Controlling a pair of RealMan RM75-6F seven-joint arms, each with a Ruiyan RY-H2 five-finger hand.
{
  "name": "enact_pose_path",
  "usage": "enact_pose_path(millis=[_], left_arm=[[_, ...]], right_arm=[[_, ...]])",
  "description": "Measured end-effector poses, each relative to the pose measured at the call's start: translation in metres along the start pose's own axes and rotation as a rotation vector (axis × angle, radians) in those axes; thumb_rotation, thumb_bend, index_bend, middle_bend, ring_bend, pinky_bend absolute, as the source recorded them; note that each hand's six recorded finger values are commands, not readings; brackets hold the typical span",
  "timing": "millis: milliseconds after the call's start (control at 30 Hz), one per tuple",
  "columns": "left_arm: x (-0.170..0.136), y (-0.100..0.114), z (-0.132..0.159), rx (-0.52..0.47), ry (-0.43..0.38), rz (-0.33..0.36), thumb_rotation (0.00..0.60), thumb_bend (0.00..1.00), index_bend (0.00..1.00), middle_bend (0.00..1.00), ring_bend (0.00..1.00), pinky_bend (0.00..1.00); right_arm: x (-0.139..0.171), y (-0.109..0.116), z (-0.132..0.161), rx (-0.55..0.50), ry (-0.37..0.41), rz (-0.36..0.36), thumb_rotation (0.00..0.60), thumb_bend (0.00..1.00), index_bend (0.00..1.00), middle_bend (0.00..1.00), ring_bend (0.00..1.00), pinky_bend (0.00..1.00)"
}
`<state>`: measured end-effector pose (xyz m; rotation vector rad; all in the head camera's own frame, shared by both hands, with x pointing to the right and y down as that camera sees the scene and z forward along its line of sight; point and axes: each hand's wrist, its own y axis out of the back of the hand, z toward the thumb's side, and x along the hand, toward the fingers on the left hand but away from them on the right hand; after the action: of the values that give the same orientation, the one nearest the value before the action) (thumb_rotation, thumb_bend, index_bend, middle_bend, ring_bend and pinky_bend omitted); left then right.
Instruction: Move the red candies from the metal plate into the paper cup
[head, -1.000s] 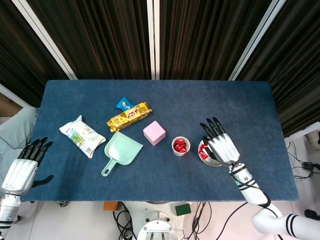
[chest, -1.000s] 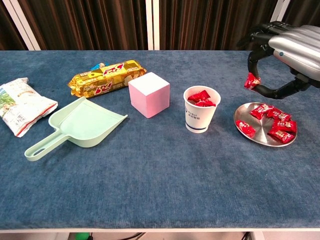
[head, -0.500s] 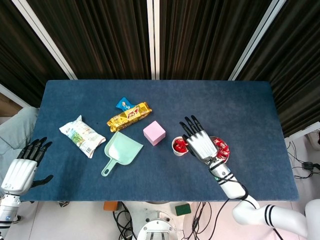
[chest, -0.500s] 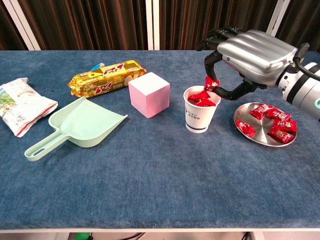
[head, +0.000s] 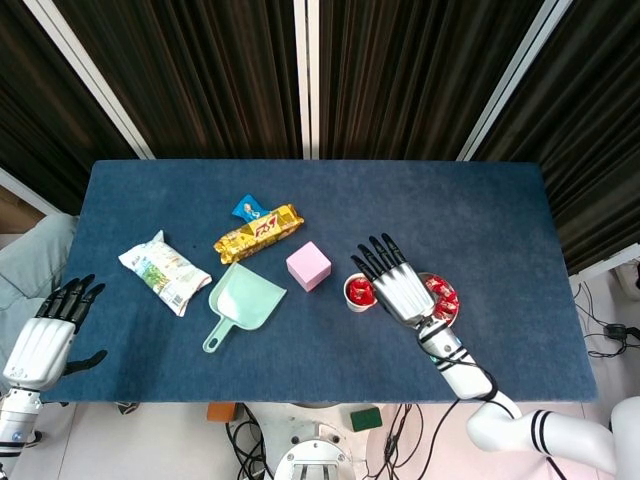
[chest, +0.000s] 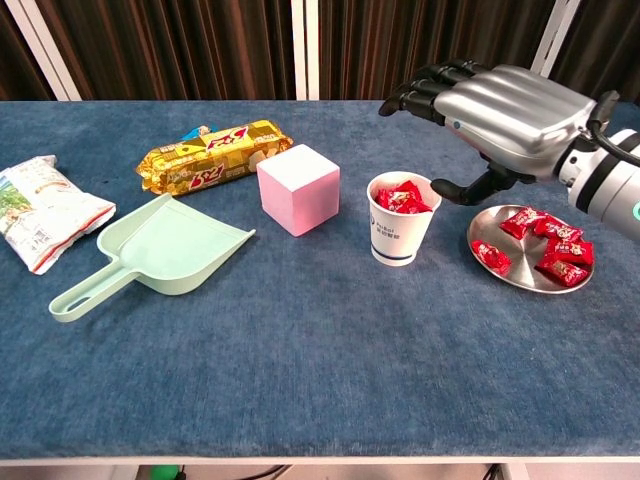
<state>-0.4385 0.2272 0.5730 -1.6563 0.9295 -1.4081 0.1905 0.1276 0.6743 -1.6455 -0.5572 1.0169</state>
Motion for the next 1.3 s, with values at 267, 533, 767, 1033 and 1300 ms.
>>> enact_pose_path(millis=[267,533,767,1033,1300], left_arm=[[0.0,0.0,0.0,-0.001,-0.001,0.001,0.6,0.1,0.09,0.03,0.0,0.15],[0.0,-0.001,0.001,0.003,0.001,-0.003,0.6,0.1,0.09,0.03,0.0,0.15],[0.001,-0.001,0.0,0.002,0.004,-0.002,0.6,0.1,0.09,0.03,0.0,0.15],[0.001,0.0,-0.001,0.001,0.005,-0.002,0.6,0.1,0.09,0.03,0.0,0.15],[0.001,-0.001,-0.001,0.002,0.006,-0.003,0.6,0.1,0.09,0.03,0.0,0.15]], right_arm=[[0.041,-0.01,-0.042,0.022,-0.064,0.046,0.6,0.35,0.27,0.08,0.0,0.0],[0.06,-0.046,-0.056,0.041,-0.08,0.193,0.6,0.35,0.27,0.07,0.0,0.0],[0.062,-0.063,-0.049,0.059,-0.049,0.244,0.6,0.35,0.27,0.07,0.0,0.0],[0.061,-0.073,-0.046,0.076,-0.04,0.266,0.6,0.35,0.29,0.07,0.0,0.0],[0.058,-0.077,-0.042,0.067,-0.034,0.255,0.6,0.35,0.34,0.08,0.0,0.0]])
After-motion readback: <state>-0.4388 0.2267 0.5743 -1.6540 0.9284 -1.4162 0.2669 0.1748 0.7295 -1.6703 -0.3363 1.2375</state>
